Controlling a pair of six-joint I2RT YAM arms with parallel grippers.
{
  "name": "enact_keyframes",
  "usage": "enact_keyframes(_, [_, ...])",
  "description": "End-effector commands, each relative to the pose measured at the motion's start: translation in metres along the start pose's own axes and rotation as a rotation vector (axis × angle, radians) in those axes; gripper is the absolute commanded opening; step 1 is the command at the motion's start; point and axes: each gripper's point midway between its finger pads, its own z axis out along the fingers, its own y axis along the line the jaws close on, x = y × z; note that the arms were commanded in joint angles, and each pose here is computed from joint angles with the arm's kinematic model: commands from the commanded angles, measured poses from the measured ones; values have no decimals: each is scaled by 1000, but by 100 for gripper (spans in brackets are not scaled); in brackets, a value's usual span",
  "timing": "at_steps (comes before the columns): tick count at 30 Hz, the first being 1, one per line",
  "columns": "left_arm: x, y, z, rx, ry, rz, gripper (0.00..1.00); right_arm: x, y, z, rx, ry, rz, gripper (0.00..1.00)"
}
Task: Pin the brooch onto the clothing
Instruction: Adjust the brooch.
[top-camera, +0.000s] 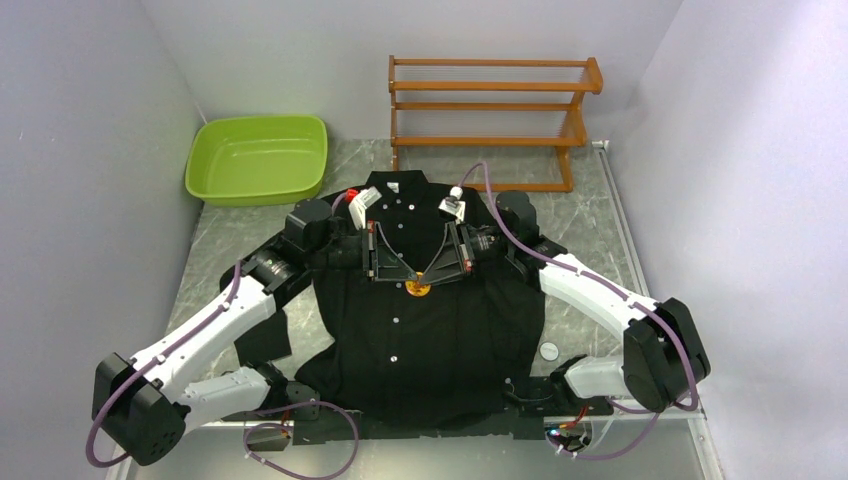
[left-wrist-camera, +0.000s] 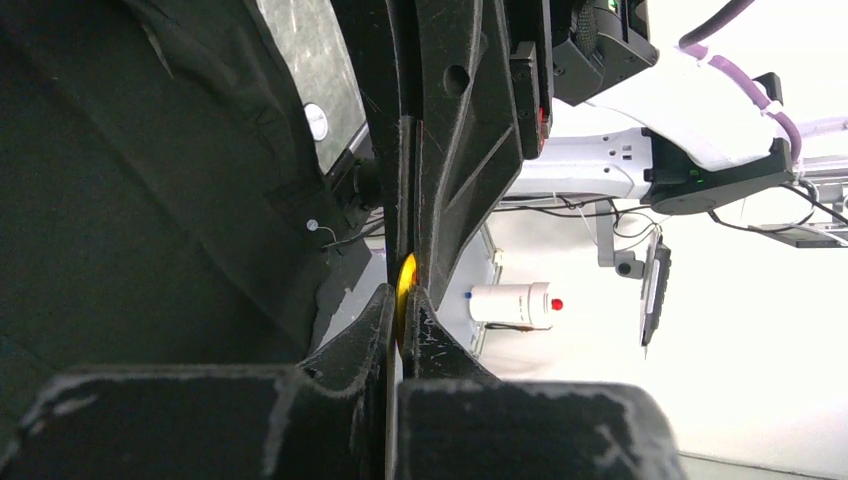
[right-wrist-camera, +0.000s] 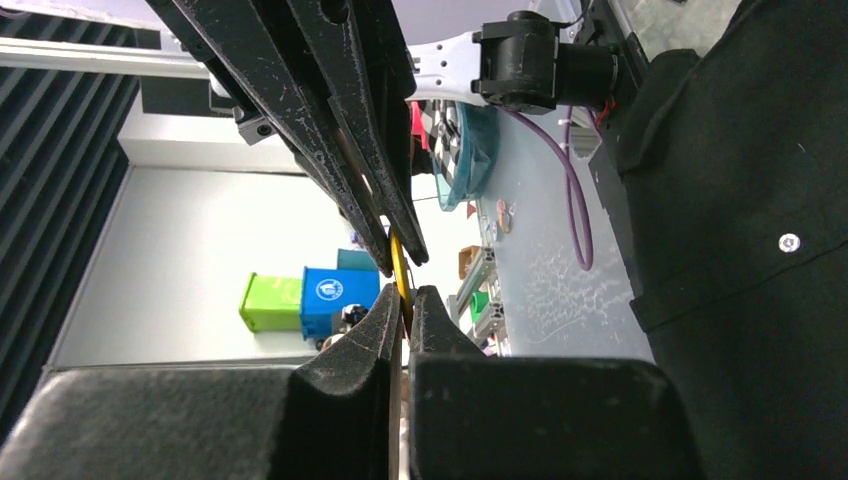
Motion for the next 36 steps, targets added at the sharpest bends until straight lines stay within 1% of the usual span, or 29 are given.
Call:
enact_keyframes(1, [-1, -27, -3, 112, 8, 62, 3, -10, 17, 0, -18, -36, -86, 0])
enact_keyframes(3, [-1, -27, -3, 113, 7, 62, 3, -10, 18, 0, -23, -35, -93, 1])
enact_keyframes(5, [-1, -25, -3, 104, 5, 59, 3, -11, 18, 0, -24, -38, -102, 11])
enact_keyframes(8, [-2, -20, -2, 77, -6, 50, 3, -13, 17, -1, -25, -43, -112, 29])
enact_keyframes(10, [-4, -16, -2, 59, -27, 50, 3, -13, 15, -2, -20, -50, -114, 47])
enact_keyframes(12, [-6, -11, -3, 32, -40, 49, 3, -15, 10, -5, -3, -66, -113, 60])
enact_keyframes(17, [-14, -7, -7, -4, -74, 53, 3, -22, 3, -17, 33, -119, -122, 75])
enact_keyframes(19, [-19, -9, -10, -1, -91, 39, 3, -26, 3, -25, 46, -155, -142, 84])
enact_keyframes(23, [-28, -25, -21, 53, -116, -2, 3, -32, 18, -46, 76, -254, -271, 98])
enact_keyframes(25, [-31, -39, -27, 100, -124, -28, 3, -36, 23, -54, 120, -309, -337, 100])
enact_keyframes(28, [-36, -59, -37, 158, -143, -87, 3, -35, 32, -61, 148, -343, -396, 100])
enact_keyframes(31, [-40, -70, -42, 181, -145, -161, 3, -33, 41, -64, 148, -352, -452, 100])
enact_keyframes(33, [-44, -78, -43, 231, -151, -248, 3, -31, 47, -65, 143, -355, -498, 100])
enact_keyframes(36, [-49, -84, -44, 301, -165, -321, 3, -27, 56, -67, 137, -351, -563, 100])
